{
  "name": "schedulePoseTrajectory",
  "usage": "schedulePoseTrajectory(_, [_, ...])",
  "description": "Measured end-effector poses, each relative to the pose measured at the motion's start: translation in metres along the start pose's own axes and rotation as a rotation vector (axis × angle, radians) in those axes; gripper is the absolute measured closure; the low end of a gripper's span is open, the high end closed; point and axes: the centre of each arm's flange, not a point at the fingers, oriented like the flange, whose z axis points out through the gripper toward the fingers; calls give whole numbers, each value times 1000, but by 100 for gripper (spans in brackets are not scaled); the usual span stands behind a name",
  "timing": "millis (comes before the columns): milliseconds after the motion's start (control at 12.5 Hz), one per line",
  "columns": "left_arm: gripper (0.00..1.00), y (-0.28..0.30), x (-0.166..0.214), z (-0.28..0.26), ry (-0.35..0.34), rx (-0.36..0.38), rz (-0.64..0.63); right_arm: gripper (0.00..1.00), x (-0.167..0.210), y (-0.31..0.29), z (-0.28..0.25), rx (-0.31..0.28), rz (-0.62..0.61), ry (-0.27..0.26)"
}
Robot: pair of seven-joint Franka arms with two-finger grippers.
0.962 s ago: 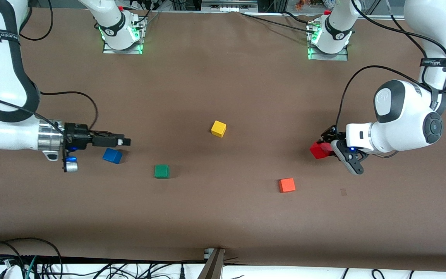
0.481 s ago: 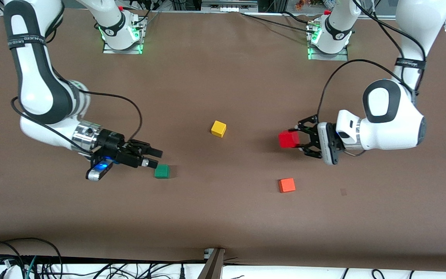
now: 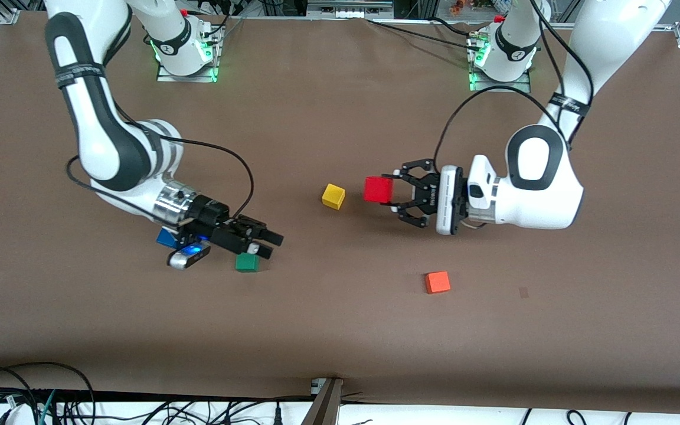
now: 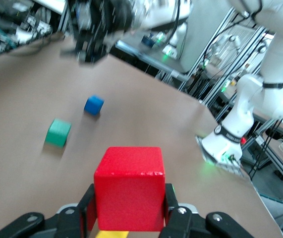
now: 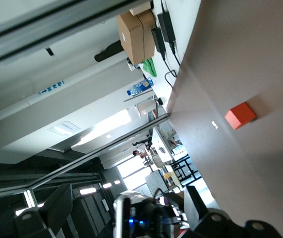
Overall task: Pass red block to right arm, stack on blue
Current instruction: 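Lift the red cube with the left gripper while the right gripper approaches, then grasp the red cube with the right gripper while the left gripper releases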
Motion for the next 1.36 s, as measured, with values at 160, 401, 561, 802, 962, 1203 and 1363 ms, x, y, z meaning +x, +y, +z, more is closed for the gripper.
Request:
schedulePoseTrajectory(160, [44,6,31,17,60,1,27,0,-15,31,11,-18,-64,-106])
schedulePoseTrajectory(401, [44,13,48,47,95,42,29,0,-30,69,14,-17,-60,-222])
schedulePoseTrajectory(561, [44,15,50,58,93,53,27,0,-39,64,16,-3,-66,-258])
schedulePoseTrajectory(802, [44,12,48,59,100,57,11,0,-69,47,27,37,-82,-360])
schedulePoseTrajectory(962, [44,11,47,59,100,55,2,0,-78,47,29,47,-76,-394])
schedulePoseTrajectory(1203, [44,9,44,61,100,54,-7,0,-75,57,30,78,-31,-380])
schedulePoseTrajectory(1363, [44,7,41,62,102,55,-15,0,-75,60,36,135,7,-368])
